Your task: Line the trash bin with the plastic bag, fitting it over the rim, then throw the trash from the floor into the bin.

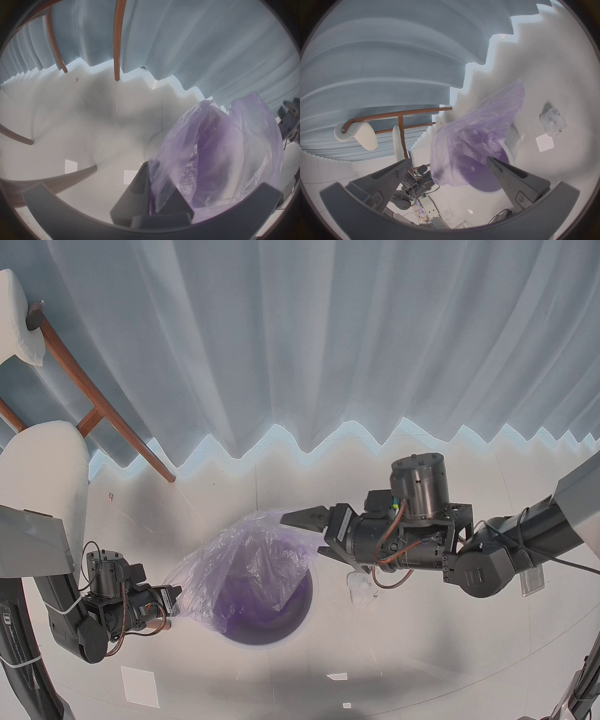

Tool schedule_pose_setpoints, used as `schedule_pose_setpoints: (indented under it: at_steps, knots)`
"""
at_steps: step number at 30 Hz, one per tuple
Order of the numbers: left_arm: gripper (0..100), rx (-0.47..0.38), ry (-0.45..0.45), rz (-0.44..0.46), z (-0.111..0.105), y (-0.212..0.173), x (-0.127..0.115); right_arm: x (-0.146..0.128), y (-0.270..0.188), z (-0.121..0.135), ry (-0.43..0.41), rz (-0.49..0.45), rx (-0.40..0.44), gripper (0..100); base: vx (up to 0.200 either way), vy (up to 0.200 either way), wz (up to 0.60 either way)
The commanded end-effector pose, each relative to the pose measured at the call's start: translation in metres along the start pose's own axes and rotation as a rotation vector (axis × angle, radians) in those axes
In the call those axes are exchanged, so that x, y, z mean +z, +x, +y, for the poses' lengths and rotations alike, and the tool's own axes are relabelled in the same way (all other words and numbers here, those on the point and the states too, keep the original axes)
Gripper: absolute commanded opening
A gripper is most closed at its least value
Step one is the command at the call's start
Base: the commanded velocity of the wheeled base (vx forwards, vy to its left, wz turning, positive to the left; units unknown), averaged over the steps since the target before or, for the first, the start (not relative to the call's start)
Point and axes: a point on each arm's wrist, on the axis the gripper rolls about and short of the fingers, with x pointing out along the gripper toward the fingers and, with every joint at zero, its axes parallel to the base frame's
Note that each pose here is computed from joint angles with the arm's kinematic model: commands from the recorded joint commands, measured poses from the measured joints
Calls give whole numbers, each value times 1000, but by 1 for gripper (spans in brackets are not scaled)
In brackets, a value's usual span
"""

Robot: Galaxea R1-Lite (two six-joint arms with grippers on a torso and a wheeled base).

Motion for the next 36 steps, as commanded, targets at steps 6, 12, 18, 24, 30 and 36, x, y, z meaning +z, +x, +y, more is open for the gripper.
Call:
schedule_pose_setpoints:
  at_steps: [6, 12, 18, 24, 30, 36]
  knots:
    - [0, -27, 69, 16, -7, -5, -13, -16, 68, 20, -25, 3, -57, 100, 0, 0, 0]
    - [0, -42, 99, -2, -11, -4, -12, -14, 88, 18, -29, 3, -52, 100, 0, 0, 0]
    - [0, -52, 108, -2, -13, -5, -13, -2, 108, 28, -27, 5, -54, 100, 0, 0, 0]
    - [0, -50, 110, 4, -13, -6, -14, 4, 118, 32, -28, -9, -57, 100, 0, 0, 0]
    - [0, -51, 116, 2, -13, -7, -14, 1, 130, 31, -24, -3, -113, 0, 0, 0, 0]
    - [0, -56, 119, -20, -12, -13, -17, 4, 115, 33, -14, -23, -201, 0, 0, 0, 0]
